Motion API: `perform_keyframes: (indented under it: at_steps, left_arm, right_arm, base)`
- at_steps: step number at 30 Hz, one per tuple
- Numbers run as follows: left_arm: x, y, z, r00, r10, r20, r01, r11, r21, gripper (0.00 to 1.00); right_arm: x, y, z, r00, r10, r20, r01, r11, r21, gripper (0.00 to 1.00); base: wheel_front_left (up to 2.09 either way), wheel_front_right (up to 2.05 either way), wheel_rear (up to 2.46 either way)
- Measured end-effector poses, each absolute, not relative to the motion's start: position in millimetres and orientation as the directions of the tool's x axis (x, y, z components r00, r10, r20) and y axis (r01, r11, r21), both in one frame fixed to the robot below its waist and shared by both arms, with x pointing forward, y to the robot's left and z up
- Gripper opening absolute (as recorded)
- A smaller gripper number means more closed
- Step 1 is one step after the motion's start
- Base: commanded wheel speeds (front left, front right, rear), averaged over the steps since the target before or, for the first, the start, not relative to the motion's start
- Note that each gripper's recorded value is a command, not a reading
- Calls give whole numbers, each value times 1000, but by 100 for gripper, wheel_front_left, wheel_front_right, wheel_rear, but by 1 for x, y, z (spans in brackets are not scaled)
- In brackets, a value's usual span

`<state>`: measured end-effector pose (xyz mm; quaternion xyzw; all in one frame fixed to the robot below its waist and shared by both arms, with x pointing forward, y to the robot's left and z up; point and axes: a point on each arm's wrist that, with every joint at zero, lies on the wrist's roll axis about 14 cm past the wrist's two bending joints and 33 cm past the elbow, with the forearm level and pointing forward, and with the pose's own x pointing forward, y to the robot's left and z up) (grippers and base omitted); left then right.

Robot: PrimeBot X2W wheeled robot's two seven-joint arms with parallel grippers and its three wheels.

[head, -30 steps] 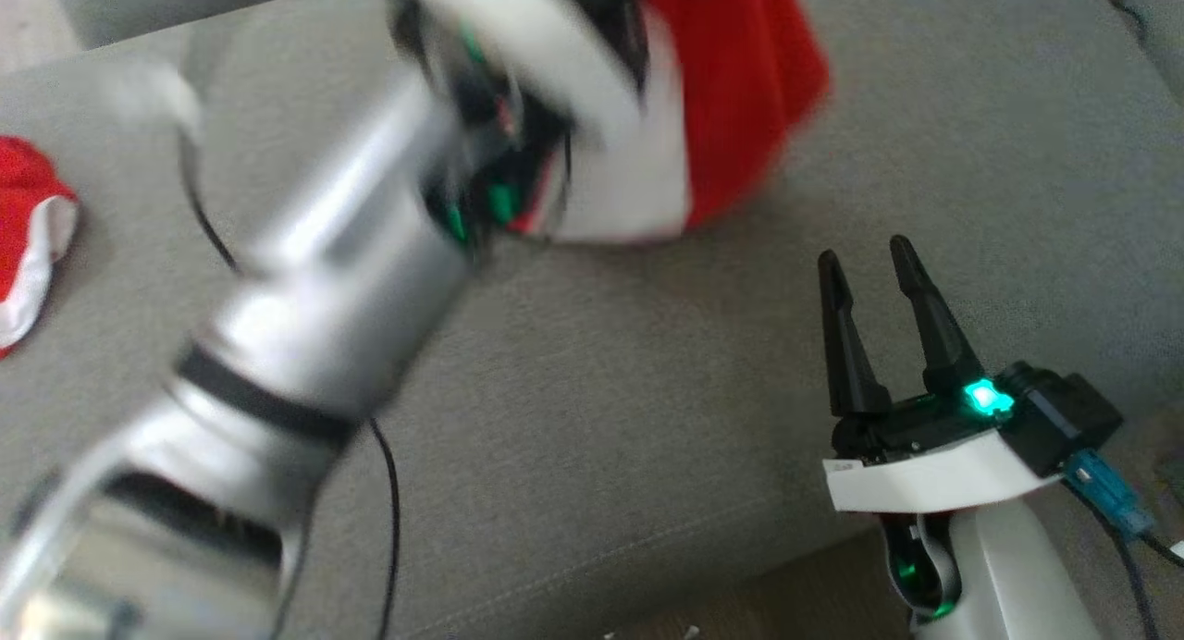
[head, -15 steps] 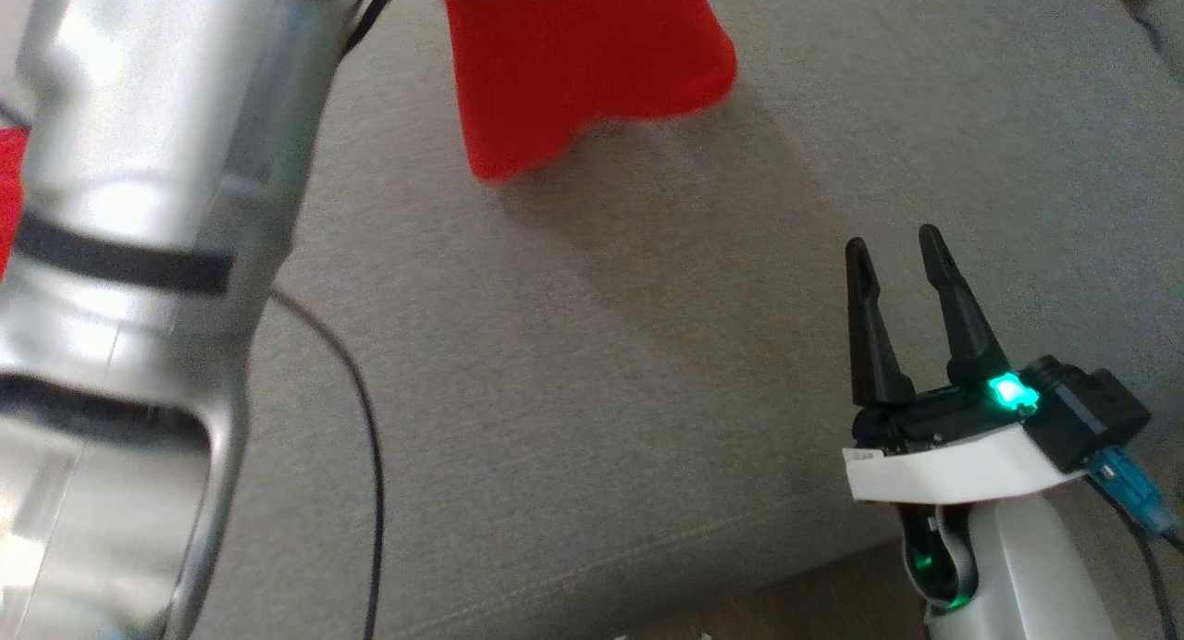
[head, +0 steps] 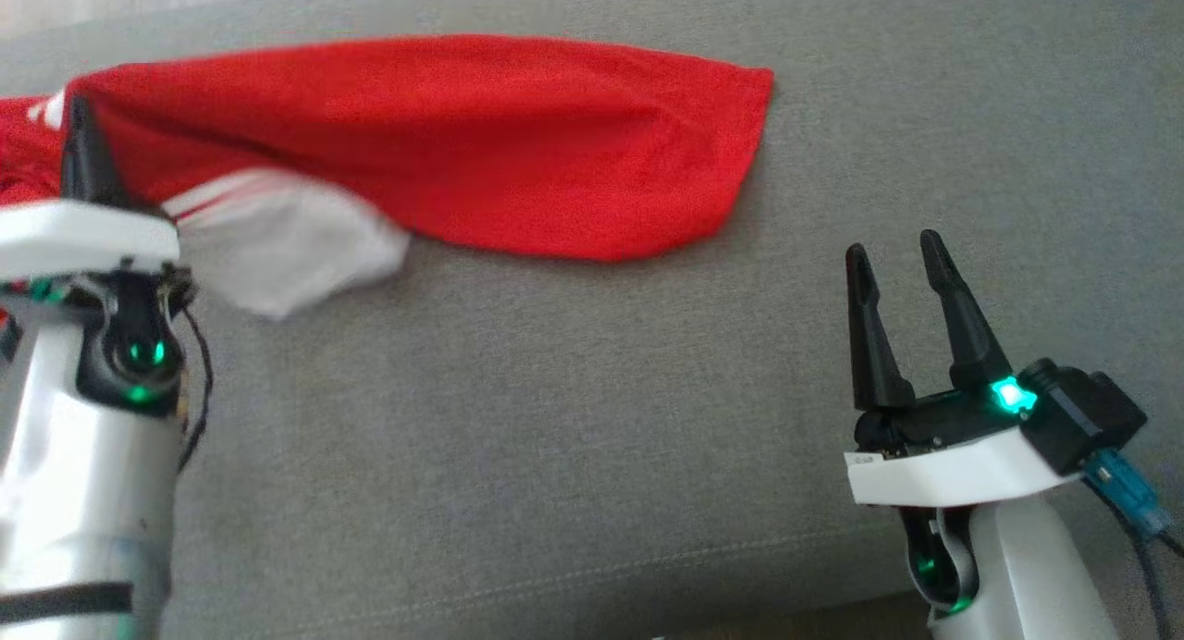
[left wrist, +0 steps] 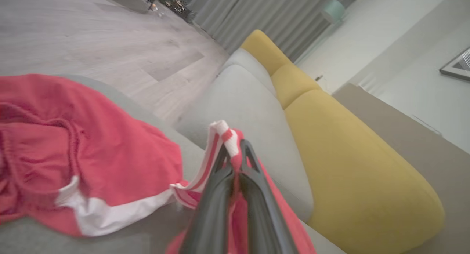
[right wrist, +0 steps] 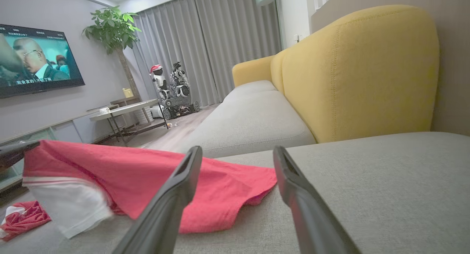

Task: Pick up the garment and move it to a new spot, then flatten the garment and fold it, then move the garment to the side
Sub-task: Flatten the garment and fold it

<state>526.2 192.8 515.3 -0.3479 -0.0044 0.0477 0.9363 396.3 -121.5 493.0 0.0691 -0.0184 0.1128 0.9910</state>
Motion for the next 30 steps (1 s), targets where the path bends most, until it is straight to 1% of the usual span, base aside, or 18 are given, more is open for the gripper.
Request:
perform_keyframes:
  at_steps: [3,6,8,9,11,13,15,19,21,23,26,28,30]
  left_arm:
    - [517,186,513,996,85,-7,-67,735,-675,0]
    - [518,157,529,999,9,52,29,731,-682,0]
    - [519,147,533,998,-19,60,55,728,-684,0]
    - [520,136,537,996,-59,65,87,726,-682,0]
    - [518,93,544,970,-237,50,212,733,-647,0]
    - [513,48,559,919,-391,50,338,717,-610,0]
    - [507,8,586,860,-504,80,446,667,-596,0]
    - [492,-59,657,736,-654,171,607,527,-595,0]
    - [479,-88,690,660,-718,223,684,451,-573,0]
    - [466,-112,724,590,-756,283,752,386,-534,0]
    - [456,-133,771,521,-772,364,810,313,-495,0]
    - [444,-144,804,466,-765,445,847,240,-475,0]
    - [433,-152,833,428,-740,519,869,180,-460,0]
  right_arm:
    - [396,-118,491,972,231,47,-235,963,131,100]
    - [395,-117,493,971,234,51,-239,963,125,100]
    - [394,-118,494,971,233,52,-238,963,123,100]
    - [393,-119,495,972,230,55,-235,964,122,100]
    - [390,-122,497,974,220,59,-226,967,119,100]
    - [388,-127,499,976,207,62,-213,970,116,100]
    - [386,-132,500,979,192,65,-199,973,113,100]
    - [380,-145,502,986,151,69,-159,979,129,100]
    - [378,-150,503,988,135,69,-143,981,134,100]
    - [375,-154,502,991,120,66,-128,982,137,100]
    - [375,-165,505,994,87,71,-97,985,144,100]
    - [374,-173,507,995,61,75,-73,985,159,100]
    - [372,-178,506,997,43,71,-54,985,165,100]
  base:
    - [0,0,0]
    - [0,0,0]
    - [0,0,0]
    - [0,0,0]
    - [0,0,0]
    - [0,0,0]
    - [0,0,0]
    - [0,0,0]
    - [0,0,0]
    - [0,0,0]
    - [0,0,0]
    - [0,0,0]
    - [0,0,0]
